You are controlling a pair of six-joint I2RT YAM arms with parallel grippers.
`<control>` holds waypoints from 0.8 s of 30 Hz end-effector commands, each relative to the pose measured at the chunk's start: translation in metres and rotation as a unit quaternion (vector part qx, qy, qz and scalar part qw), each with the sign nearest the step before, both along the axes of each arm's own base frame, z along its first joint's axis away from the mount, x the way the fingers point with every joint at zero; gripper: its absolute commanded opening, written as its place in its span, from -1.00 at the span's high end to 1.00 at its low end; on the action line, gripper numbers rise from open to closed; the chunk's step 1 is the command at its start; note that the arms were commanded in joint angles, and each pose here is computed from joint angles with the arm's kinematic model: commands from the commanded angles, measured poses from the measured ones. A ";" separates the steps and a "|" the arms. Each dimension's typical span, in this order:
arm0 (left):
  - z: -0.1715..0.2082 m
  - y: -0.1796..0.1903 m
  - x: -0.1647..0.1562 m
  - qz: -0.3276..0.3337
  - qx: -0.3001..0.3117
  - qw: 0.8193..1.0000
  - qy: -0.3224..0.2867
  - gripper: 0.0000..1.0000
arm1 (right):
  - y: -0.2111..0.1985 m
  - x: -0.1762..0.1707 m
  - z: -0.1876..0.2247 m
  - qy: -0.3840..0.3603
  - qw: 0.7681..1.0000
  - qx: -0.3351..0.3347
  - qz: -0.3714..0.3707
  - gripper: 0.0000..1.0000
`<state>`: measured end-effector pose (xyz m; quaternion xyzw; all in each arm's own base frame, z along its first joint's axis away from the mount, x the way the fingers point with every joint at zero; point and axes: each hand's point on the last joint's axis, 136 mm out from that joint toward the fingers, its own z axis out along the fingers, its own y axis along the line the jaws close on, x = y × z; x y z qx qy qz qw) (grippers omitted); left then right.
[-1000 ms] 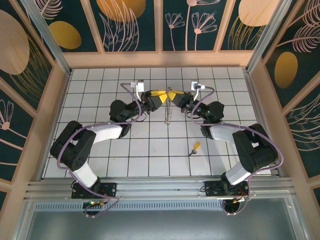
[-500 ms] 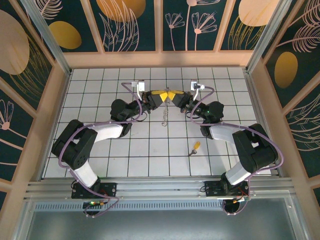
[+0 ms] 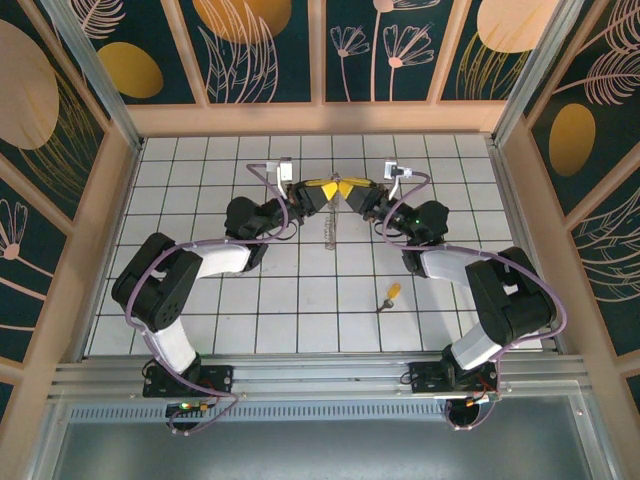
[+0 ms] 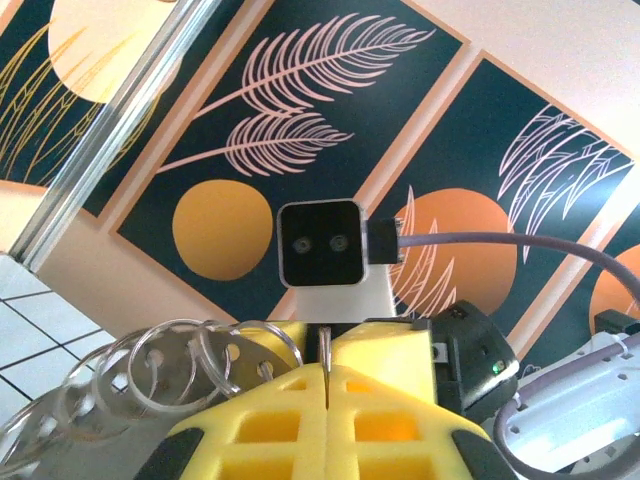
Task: Put the keys on the keyring
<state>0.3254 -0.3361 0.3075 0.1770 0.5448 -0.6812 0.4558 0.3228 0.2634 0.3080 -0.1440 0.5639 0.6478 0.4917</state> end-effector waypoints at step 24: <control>-0.013 -0.044 0.003 -0.101 0.164 0.981 -0.028 1.00 | -0.053 -0.026 -0.008 -0.005 0.997 -0.065 -0.036 0.08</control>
